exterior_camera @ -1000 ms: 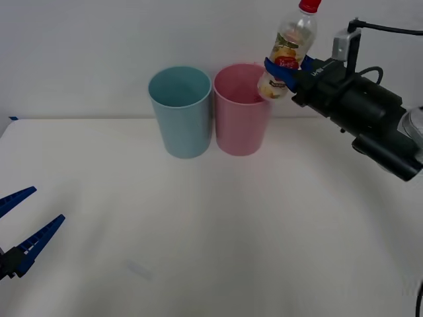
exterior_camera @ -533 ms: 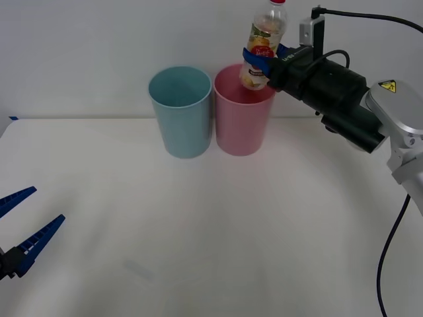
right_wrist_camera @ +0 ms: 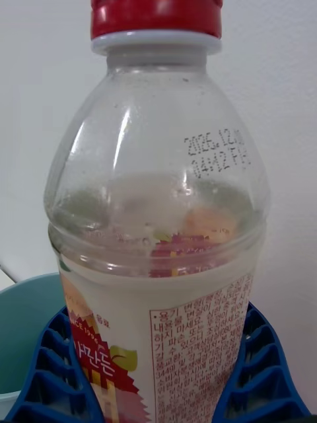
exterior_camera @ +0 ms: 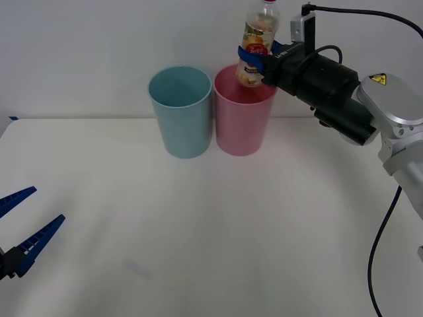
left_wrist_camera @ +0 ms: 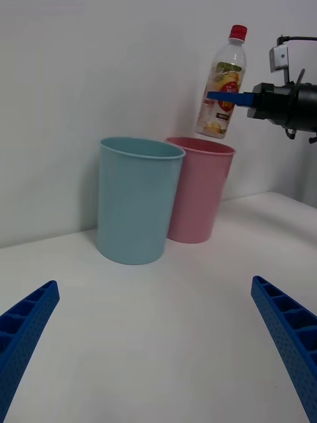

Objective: Grasp the object on the table and drop it into the matching bin: aluminum can to the light blue bin, PET bottle to the pink bin.

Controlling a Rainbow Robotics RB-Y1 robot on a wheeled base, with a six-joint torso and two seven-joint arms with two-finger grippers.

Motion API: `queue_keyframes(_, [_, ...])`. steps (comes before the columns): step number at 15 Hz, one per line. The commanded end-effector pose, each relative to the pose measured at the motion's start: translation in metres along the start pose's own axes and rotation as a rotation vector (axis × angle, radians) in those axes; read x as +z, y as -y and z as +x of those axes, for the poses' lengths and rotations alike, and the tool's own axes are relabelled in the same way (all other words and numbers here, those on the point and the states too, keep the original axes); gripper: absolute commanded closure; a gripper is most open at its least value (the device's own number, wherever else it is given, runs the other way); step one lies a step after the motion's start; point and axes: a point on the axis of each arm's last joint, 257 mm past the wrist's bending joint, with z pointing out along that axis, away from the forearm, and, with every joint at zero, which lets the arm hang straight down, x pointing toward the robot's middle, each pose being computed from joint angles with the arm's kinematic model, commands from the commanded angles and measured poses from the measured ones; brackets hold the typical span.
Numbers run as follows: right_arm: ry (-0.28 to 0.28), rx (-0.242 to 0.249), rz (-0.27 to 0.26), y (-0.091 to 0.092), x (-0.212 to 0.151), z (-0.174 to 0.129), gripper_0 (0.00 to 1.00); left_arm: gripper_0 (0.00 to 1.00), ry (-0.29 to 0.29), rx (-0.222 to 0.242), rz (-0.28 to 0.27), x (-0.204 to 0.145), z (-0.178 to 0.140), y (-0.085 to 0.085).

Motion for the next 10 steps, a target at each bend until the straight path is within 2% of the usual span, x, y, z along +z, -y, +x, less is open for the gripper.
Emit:
queue_keyframes(1, [0.001, -0.003, 0.0, 0.0, 0.0, 0.0, 0.03, 0.0, 0.0, 0.0, 0.0, 0.0, 0.0, 0.0])
queue_keyframes(2, [0.0, -0.004, 0.002, 0.0, 0.0, 0.0, 0.0, 0.0, 0.0, 0.0, 0.0, 0.0, 0.0, 0.0])
queue_keyframes(7, [-0.003, 0.006, -0.005, -0.001, -0.007, 0.008, 0.0, 0.0, 0.0, 0.0, 0.0, 0.0, 0.0, 0.0])
queue_keyframes(10, [0.018, -0.011, -0.01, -0.005, -0.028, 0.004, 0.0, 0.0, 0.0, 0.0, 0.0, 0.0, 0.0, 0.0])
